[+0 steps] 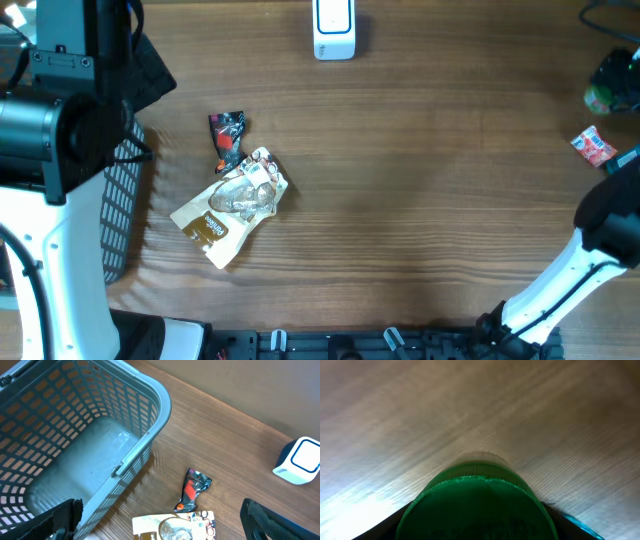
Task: Scan the item barcode
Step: 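Carry the green jar to the right edge and release it, then reach the right gripper to the clear snack bag and grasp it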
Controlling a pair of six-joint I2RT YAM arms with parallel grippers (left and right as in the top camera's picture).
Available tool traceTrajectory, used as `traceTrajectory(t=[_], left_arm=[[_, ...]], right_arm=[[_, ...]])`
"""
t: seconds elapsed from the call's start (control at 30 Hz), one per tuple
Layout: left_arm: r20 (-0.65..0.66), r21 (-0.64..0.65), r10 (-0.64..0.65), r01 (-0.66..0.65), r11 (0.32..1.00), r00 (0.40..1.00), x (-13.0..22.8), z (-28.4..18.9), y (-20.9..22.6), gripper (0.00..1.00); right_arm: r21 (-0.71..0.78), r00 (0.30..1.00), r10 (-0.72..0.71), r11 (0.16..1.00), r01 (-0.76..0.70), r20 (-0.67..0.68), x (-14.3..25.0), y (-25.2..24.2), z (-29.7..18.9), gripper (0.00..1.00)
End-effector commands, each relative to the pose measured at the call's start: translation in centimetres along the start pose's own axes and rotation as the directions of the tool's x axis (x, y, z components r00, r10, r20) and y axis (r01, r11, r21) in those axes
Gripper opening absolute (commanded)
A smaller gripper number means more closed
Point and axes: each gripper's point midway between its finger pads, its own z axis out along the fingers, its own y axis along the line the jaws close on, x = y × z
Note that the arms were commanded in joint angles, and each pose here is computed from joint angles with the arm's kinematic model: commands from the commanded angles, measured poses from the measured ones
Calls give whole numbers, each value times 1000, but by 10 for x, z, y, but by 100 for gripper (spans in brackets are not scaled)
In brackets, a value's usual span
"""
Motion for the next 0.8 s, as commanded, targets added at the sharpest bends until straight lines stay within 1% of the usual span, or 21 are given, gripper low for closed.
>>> traceTrajectory(t=[0.0, 0.07, 0.13, 0.2, 0.23, 0.3, 0.33, 0.37, 0.43, 0.5, 0.57, 0.6, 0.63, 0.67, 0.7, 0.73, 0.77], left_arm=[[12, 3, -19, 19, 1000, 1000, -2, -3, 2, 100], [11, 3, -19, 19, 1000, 1000, -2, -3, 2, 100], [11, 3, -19, 19, 1000, 1000, -2, -3, 2, 100], [12, 3, -19, 19, 1000, 1000, -2, -3, 2, 100], [12, 3, -19, 19, 1000, 1000, -2, -3, 2, 100], [12, 3, -20, 20, 1000, 1000, -2, -3, 2, 100], [11, 3, -19, 19, 1000, 1000, -2, -3, 2, 100], [12, 3, -20, 20, 1000, 1000, -2, -3, 2, 100], [12, 3, -19, 19, 1000, 1000, -2, -3, 2, 100], [12, 3, -19, 19, 1000, 1000, -2, -3, 2, 100], [12, 3, -19, 19, 1000, 1000, -2, -3, 2, 100], [12, 3, -19, 19, 1000, 1000, -2, -3, 2, 100], [11, 3, -19, 19, 1000, 1000, -2, -3, 2, 100], [12, 3, -20, 20, 1000, 1000, -2, -3, 2, 100], [12, 3, -20, 20, 1000, 1000, -2, -3, 2, 100], [12, 3, -19, 19, 1000, 1000, -2, -3, 2, 100], [12, 3, -19, 19, 1000, 1000, -2, -3, 2, 100]], right_arm=[[12, 999, 7, 1000, -6, -50, 11, 3, 38, 72], [-18, 998, 10, 1000, -11, -59, 14, 9, 54, 72], [-48, 998, 15, 999, -18, -53, 12, 14, 58, 73], [-48, 999, 14, 999, -16, -50, 11, 14, 57, 80], [-49, 999, 9, 999, -11, -49, 11, 14, 55, 86], [-43, 999, 6, 999, -8, -36, 7, 13, 51, 93], [-44, 1000, 7, 999, -8, -22, 2, 13, 44, 100], [-41, 1000, 9, 999, -9, -6, -3, 12, 36, 100], [-24, 996, 15, 1000, -13, 84, -28, 8, -5, 100], [-63, 966, 43, 998, -28, 253, -67, 17, -89, 100], [-134, 924, 24, 991, 30, 382, -85, 44, -156, 100], [-194, 900, 5, 977, 89, 437, -86, 70, -189, 100], [-290, 884, -52, 934, 208, 465, -75, 115, -217, 99], [-378, 885, -117, 873, 308, 451, -53, 159, -229, 100], [-436, 893, -186, 820, 371, 411, -26, 199, -229, 100], [-459, 897, -231, 795, 397, 376, -6, 222, -224, 100], [-494, 894, -296, 753, 435, 336, 22, 254, -216, 100]])
